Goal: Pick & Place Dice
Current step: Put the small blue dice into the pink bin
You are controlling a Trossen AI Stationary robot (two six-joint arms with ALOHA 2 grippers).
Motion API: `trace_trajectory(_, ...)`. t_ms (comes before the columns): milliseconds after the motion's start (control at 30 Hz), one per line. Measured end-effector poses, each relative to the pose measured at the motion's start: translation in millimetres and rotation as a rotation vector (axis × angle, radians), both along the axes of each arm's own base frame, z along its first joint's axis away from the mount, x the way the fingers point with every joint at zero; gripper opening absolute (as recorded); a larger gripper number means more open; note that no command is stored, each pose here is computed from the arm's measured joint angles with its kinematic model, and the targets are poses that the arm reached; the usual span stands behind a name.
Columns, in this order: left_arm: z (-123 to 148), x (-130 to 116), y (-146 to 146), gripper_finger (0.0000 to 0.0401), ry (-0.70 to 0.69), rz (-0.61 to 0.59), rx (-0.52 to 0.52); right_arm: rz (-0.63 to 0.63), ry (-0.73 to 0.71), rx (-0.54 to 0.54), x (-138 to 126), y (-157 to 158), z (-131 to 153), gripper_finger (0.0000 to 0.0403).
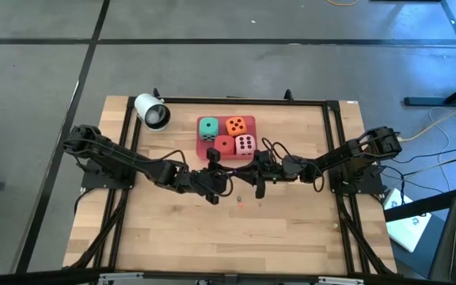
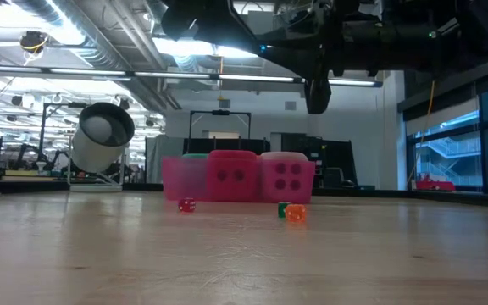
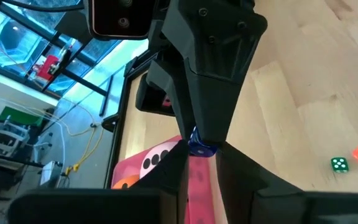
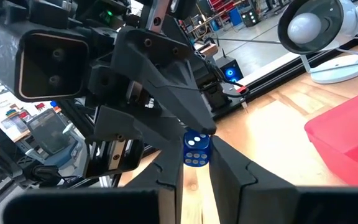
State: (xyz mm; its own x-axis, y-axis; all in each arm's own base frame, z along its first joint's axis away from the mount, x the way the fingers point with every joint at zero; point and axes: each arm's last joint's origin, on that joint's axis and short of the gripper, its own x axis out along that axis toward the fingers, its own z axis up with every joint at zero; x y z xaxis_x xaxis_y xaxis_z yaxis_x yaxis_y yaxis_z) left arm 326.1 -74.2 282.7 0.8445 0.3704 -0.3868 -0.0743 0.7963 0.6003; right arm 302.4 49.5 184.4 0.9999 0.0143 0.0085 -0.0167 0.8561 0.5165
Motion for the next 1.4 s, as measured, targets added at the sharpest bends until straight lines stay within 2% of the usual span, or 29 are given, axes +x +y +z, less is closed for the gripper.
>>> trace_trajectory(200,0.2,0.6,-1.0,0.0111,-0.004,-0.034,-0.03,0.003,0.0,-0.003,0.0,0.1,0.0,0.0053)
trace_trajectory(567,6.2,-6.1,-5.2,0.0185,-0.024,0.002,-0.025,0.021,0.0,-0.01,0.1,0.5,0.0,0.0053)
trace_trajectory(733,16.5,-20.1,-11.9,0.0189,-0.041,0.042,-0.011,0.025,0.0,-0.032,0.1,0.6,0.0,0.0053)
trace_trajectory(933,29.9,-45.8,-11.4,0.0185,-0.043,0.075,-0.135,0.019,0.003,-0.117,-5.3,-0.6,11.4,0.0052)
trace_trajectory(1033,32.0,-55.4,-8.1,0.0185,-0.032,0.108,-0.185,-0.048,0.058,-0.182,-12.4,-3.7,19.4,0.0052)
trace_trajectory(1233,14.8,-68.6,-1.3,0.0187,-0.031,0.141,-0.212,-0.192,0.235,-0.299,-30.0,-11.6,26.7,0.0052)
trace_trajectory(1400,-6.6,-82.3,9.3,0.0184,-0.099,0.164,-0.259,-0.236,0.358,-0.361,-37.3,-14.7,20.8,0.0052)
